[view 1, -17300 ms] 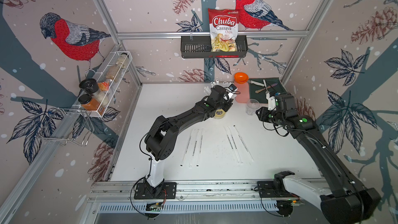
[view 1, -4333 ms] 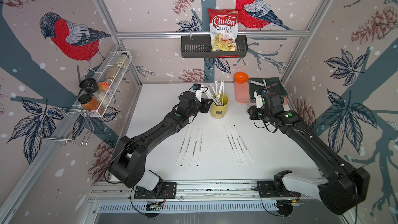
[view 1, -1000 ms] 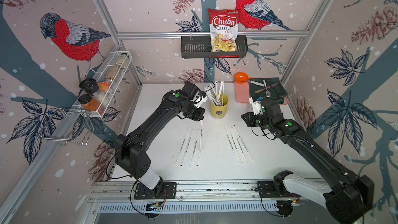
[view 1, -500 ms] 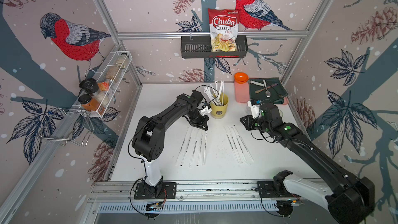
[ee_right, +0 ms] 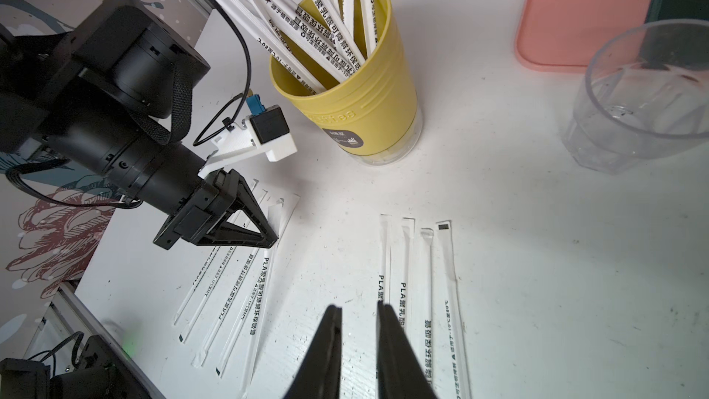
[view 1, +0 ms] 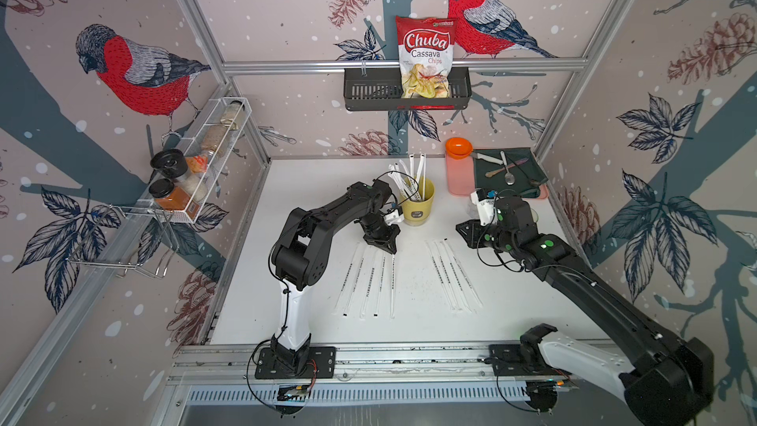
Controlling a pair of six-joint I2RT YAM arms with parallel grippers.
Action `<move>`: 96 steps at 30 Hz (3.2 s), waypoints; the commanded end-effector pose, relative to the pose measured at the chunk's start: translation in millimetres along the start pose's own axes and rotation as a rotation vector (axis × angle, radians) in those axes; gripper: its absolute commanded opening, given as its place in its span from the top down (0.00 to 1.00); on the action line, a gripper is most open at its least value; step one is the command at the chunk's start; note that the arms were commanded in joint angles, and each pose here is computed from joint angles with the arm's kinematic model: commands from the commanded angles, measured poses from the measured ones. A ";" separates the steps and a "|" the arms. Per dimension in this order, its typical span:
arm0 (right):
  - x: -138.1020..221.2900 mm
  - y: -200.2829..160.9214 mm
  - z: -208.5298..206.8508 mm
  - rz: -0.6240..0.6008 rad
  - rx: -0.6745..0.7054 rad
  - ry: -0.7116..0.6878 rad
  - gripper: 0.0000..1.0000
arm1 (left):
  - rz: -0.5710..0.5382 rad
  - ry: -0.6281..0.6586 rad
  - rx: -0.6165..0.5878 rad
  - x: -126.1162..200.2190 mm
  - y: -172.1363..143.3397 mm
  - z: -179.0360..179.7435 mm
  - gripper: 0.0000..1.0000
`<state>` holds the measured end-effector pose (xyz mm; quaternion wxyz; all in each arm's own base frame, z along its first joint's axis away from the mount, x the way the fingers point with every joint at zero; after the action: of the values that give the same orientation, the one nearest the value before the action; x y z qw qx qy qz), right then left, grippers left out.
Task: Take the straws out of the storage container
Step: Place the straw at the center of the board, then pick up the straw from the container.
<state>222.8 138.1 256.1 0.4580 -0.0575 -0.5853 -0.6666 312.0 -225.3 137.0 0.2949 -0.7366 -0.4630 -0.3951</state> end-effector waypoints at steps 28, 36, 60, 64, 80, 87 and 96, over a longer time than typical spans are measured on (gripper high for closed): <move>-1.9 -2.2 -0.1 -0.003 0.002 0.015 0.78 | -0.016 0.068 -0.032 -1.6 10.2 5.5 0.79; -1.3 -1.0 0.9 -0.010 -0.007 0.021 0.78 | -0.064 0.079 -0.036 12.4 0.1 0.1 0.80; -36.3 71.5 20.9 -0.079 0.026 0.004 0.66 | -0.884 0.122 -0.065 145.3 -37.7 -26.3 0.78; -60.6 93.8 20.2 -0.076 0.037 -0.024 0.66 | -1.061 0.125 -0.083 168.9 -46.7 -23.3 0.75; -159.8 155.9 -7.9 -0.012 0.060 -0.178 0.65 | -1.244 0.216 -0.050 180.3 -86.4 -9.1 0.63; -167.3 161.4 -14.9 -0.011 0.070 -0.178 0.70 | -1.167 0.325 0.124 154.2 -101.1 18.8 0.65; -177.3 161.7 -15.6 0.009 0.070 -0.140 0.72 | -1.190 0.289 0.091 157.5 -97.6 13.8 0.65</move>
<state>441.6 236.9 259.8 0.4134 -0.0961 -0.6403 -0.6403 263.6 -103.3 266.3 0.1278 -0.2863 -0.7576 -0.5725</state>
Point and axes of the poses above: each gripper's point midway between its finger pads, its own x axis back along the fingers, its own z axis along the line the jaws close on, y = z × x, the point moved 9 cm from there along x, back along the fingers, and after that the axes turned 6 degrees about x, right-handed, at the moved point
